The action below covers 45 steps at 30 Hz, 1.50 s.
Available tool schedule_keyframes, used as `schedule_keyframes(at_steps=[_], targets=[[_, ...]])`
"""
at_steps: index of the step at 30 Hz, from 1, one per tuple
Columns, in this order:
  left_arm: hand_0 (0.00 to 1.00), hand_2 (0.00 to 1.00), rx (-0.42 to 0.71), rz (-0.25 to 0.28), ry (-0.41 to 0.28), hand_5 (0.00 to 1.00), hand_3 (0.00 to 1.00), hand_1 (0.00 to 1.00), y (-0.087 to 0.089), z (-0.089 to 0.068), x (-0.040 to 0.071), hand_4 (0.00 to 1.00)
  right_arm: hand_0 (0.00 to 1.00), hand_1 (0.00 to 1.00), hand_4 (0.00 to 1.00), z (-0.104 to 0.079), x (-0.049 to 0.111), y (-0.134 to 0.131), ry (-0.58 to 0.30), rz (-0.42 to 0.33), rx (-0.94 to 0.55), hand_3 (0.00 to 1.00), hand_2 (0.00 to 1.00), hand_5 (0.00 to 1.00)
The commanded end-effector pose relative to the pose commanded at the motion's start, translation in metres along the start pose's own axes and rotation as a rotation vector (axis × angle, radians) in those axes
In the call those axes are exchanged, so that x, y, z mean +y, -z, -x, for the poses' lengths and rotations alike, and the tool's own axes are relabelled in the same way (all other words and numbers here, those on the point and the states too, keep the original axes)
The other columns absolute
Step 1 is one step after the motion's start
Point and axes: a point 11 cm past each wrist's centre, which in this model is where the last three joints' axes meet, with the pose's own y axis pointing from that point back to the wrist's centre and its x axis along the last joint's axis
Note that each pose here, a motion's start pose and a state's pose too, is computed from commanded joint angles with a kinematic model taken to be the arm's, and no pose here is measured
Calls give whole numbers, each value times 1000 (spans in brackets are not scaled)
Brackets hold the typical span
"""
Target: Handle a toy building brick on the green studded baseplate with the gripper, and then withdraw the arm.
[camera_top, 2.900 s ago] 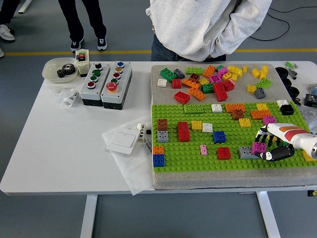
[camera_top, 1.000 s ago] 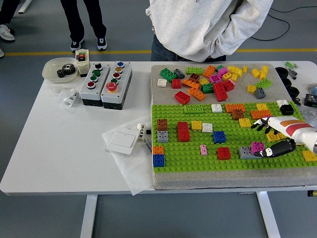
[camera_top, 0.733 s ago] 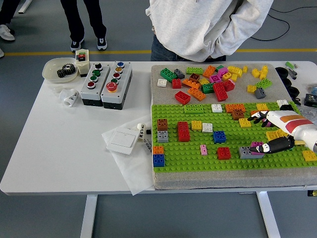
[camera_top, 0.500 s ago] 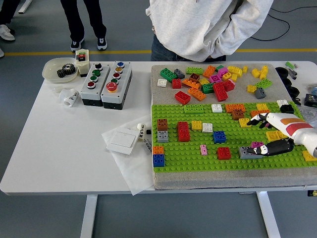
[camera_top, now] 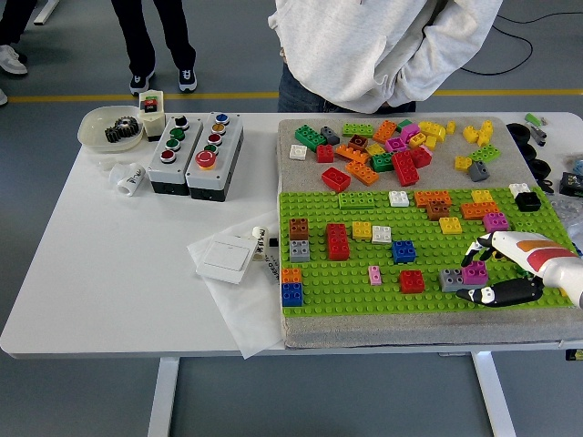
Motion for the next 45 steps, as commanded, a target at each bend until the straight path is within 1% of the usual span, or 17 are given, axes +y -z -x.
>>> schedule_keyframes(at_steps=[2, 7, 8, 13, 14, 22, 33, 45], targets=[[742, 805, 1, 0, 0, 633, 614, 756, 0, 0, 0, 645, 663, 656, 903, 1, 1, 0, 2, -1, 1, 562, 709, 506], [742, 805, 1, 0, 0, 633, 614, 756, 0, 0, 0, 645, 663, 656, 903, 2, 3, 3, 10, -9, 1, 562, 709, 506], [742, 804, 0, 0, 0, 633, 614, 756, 0, 0, 0, 645, 651, 653, 903, 2, 3, 3, 10, -10, 0, 560, 703, 514], [742, 804, -2, -1, 0, 633, 614, 756, 0, 0, 0, 645, 651, 653, 903, 6, 3, 4, 25, -13, -1, 560, 703, 514], [742, 805, -2, -1, 0, 633, 614, 755, 0, 0, 0, 645, 651, 653, 891, 7, 3, 4, 27, -12, -1, 553, 702, 539], [740, 805, 0, 2, 1, 633, 614, 756, -1, 0, 0, 644, 649, 651, 890, 11, 2, -1, 41, 2, -9, 552, 700, 541], [742, 805, 1, 6, 1, 632, 614, 755, -3, 1, 0, 644, 650, 652, 890, 10, -2, -1, 41, 0, -16, 552, 699, 540], [742, 805, 3, 5, 1, 630, 614, 755, -3, 1, 1, 644, 650, 652, 892, 8, -4, -5, 34, 14, -24, 553, 699, 542]])
